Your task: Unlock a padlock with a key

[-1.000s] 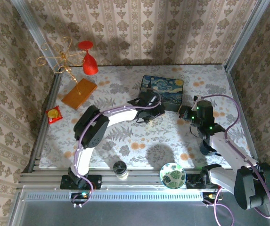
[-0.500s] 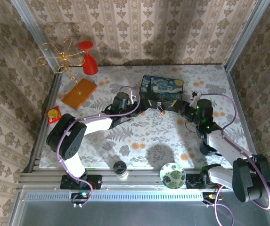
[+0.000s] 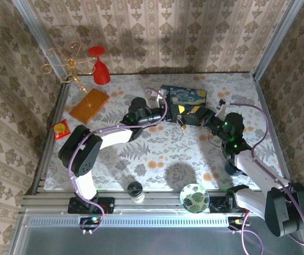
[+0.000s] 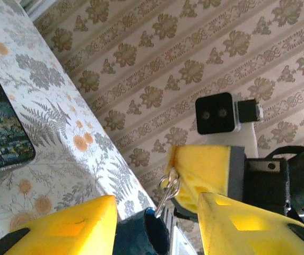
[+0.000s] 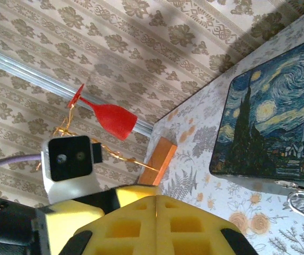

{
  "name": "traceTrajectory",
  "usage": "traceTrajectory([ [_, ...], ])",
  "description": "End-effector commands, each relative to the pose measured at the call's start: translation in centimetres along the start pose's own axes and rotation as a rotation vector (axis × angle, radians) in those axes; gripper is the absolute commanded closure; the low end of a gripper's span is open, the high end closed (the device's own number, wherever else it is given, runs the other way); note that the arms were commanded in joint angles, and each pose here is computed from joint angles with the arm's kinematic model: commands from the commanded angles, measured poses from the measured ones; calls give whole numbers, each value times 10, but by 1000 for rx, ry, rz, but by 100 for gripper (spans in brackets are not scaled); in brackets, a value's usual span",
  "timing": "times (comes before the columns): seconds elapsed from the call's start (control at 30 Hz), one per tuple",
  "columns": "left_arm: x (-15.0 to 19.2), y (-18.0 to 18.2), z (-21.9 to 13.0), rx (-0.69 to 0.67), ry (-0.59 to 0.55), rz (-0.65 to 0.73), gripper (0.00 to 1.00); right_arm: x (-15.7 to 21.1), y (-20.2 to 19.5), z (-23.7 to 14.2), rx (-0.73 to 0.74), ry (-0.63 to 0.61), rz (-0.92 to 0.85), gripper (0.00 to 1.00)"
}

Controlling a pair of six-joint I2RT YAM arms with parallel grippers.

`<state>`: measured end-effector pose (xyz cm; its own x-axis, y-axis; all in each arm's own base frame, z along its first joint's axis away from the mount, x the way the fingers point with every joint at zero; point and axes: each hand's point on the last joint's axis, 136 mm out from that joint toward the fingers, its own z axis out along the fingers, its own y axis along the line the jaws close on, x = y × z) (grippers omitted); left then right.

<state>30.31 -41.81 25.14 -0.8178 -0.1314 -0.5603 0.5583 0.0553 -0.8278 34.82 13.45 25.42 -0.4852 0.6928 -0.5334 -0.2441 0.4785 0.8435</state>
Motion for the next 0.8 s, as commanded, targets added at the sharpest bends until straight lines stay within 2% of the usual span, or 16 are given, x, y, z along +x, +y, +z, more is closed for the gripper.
traceTrajectory([
  [0.0,3,-18,5,70,36,65,55,-5,15,-1,-51,-13,10,100],
  [0.3,10,-16,10,53,58,45,56,-7,19,3,-88,-20,32,100],
  [0.4,7,-19,13,76,51,36,61,-7,21,2,-91,-19,33,100],
  [0.77,5,-24,17,114,46,20,68,-4,17,3,-80,-9,34,100],
])
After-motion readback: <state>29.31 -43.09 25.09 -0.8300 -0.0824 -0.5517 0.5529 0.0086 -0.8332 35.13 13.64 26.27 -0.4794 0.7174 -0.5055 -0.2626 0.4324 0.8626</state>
